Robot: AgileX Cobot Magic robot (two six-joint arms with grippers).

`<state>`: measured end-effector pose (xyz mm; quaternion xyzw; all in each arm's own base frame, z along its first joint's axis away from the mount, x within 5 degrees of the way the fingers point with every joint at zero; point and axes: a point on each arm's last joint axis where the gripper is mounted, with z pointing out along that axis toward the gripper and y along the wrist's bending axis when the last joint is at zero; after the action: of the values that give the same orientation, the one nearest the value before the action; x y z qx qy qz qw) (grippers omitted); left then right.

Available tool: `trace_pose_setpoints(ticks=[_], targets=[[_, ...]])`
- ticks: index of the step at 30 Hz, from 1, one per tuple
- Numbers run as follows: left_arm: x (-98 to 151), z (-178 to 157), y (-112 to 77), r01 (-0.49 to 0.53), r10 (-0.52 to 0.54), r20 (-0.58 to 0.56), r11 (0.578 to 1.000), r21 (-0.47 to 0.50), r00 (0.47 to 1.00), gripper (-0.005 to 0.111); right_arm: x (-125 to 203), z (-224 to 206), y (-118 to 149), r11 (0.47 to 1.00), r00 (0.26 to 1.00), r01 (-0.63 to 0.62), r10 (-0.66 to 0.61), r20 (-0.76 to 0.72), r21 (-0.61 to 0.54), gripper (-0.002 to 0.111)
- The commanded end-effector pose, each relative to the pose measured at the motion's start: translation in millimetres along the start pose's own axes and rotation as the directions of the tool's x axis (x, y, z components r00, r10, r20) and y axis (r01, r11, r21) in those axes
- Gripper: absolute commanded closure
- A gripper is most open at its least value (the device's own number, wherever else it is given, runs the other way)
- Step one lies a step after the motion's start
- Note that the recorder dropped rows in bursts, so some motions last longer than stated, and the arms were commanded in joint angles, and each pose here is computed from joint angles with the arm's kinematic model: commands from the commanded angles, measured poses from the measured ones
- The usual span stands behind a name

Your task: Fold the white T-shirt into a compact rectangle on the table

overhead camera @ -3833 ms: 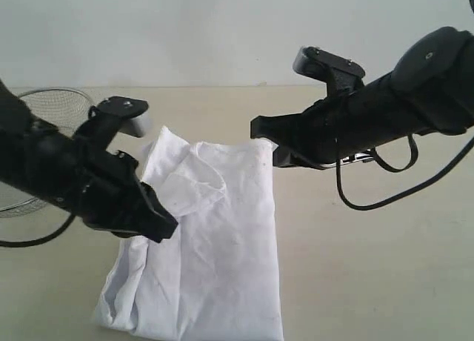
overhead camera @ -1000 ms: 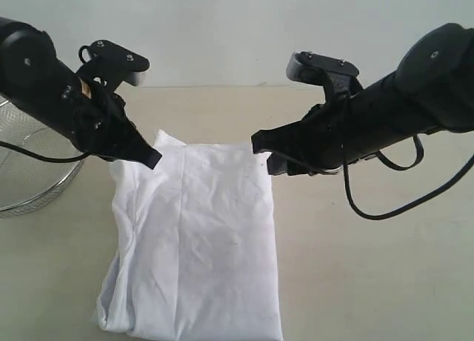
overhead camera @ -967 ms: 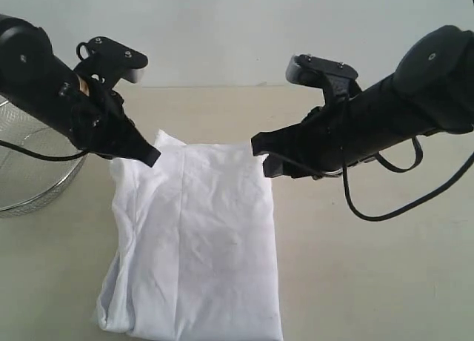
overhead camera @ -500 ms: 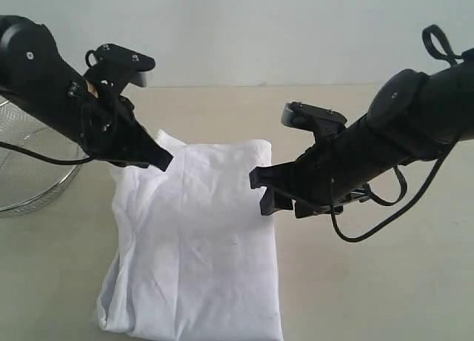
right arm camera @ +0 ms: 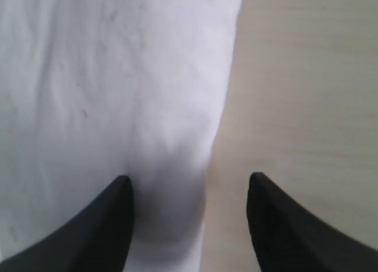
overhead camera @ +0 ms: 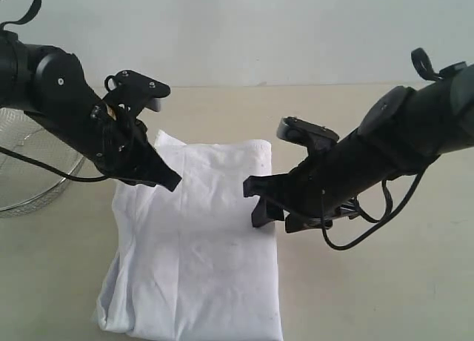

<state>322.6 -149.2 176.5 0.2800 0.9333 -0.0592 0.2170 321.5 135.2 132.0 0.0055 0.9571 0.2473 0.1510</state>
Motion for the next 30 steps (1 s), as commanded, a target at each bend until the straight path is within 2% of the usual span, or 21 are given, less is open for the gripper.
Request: trace_pose_setpoints(ticks=[1, 9, 17, 25, 30], targets=[[-2, -1, 0.7, -0.066, 0.066, 0.012, 0.997, -0.028, 0.998, 0.102, 2, 4, 1, 0.998, 1.000, -0.025, 0.024, -0.015, -0.053, 0.057], [1, 5, 3.4, -0.124, 0.123, -0.026, 0.991, -0.050, 0.992, 0.102, 8, 19, -3, 0.994, 0.995, -0.079, 0.074, -0.067, -0.076, 0.057], [12, 31, 4.2, -0.131, 0.127, -0.116, 0.991, -0.034, 0.985, 0.102, 7, 21, -1, 0.992, 0.997, -0.063, 0.057, -0.056, -0.111, 0.057], [10, 38, 4.8, -0.130, 0.126, -0.083, 0.991, -0.043, 0.989, 0.102, 5, 21, 1, 0.989, 0.998, -0.058, 0.053, -0.036, -0.134, 0.057], [16, 50, 4.7, -0.129, 0.125, -0.118, 0.991, -0.033, 0.985, 0.102, 4, 21, 1, 0.987, 0.997, -0.069, 0.066, -0.027, -0.144, 0.057]])
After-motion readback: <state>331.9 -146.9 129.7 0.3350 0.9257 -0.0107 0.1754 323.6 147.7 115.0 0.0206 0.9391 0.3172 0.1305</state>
